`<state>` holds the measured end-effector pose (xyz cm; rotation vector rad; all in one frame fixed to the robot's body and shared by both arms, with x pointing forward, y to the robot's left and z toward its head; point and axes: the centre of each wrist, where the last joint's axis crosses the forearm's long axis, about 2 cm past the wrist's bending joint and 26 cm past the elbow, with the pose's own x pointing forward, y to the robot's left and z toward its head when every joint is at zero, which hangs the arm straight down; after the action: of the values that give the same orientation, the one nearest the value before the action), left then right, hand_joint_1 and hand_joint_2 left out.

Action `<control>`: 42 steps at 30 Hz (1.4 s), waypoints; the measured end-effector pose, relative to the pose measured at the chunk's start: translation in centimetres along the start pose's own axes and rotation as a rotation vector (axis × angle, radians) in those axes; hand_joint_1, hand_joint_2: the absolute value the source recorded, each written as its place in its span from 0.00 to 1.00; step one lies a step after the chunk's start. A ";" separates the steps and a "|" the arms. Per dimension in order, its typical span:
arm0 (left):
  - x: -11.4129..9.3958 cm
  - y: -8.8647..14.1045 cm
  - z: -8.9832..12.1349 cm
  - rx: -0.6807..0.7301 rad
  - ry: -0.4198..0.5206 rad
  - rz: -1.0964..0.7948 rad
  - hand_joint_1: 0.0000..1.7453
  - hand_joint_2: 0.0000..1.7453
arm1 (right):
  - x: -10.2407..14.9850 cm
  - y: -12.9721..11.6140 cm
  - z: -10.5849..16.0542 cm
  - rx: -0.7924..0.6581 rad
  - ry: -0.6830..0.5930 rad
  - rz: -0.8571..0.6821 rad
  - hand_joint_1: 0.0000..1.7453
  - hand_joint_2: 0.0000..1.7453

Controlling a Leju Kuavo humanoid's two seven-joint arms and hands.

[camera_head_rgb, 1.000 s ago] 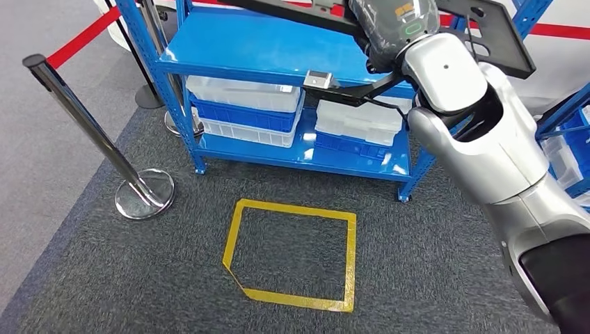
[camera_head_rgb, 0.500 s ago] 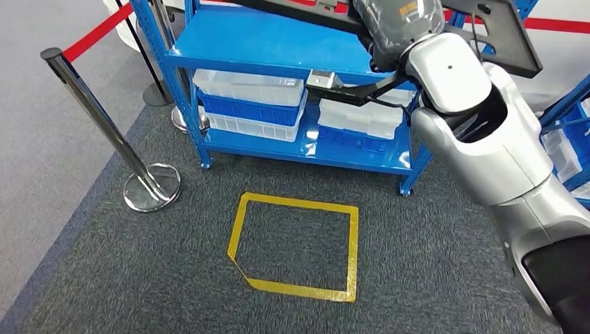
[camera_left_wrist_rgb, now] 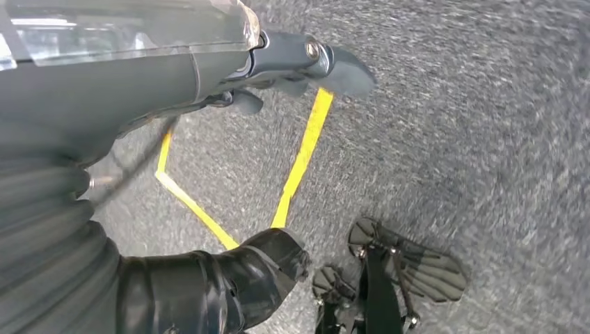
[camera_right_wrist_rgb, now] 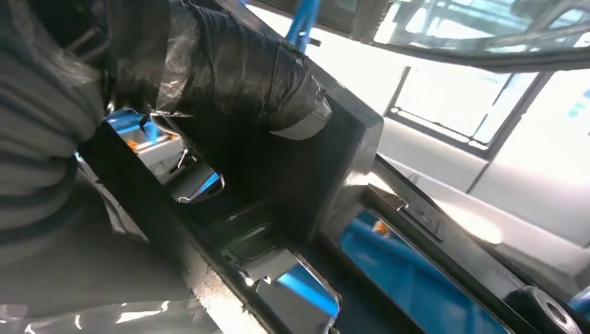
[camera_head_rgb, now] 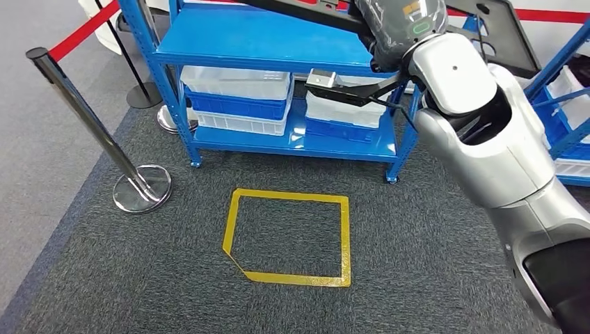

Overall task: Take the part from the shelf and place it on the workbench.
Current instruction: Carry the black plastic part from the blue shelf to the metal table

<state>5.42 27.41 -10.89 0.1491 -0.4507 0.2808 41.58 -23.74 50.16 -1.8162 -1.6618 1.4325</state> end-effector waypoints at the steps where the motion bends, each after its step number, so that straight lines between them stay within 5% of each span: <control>1: 0.0 0.0 0.0 -0.001 0.000 0.000 0.00 1.00 | 0.0 -0.1 0.0 -0.001 0.000 0.000 1.00 1.00; 42: -0.2 0.2 0.0 0.001 0.003 -0.010 0.00 1.00 | -0.2 -0.2 0.0 0.015 -0.023 0.036 1.00 1.00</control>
<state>5.16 27.58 -10.93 0.1521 -0.4469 0.2717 41.51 -23.89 50.41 -1.8379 -1.6327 1.4816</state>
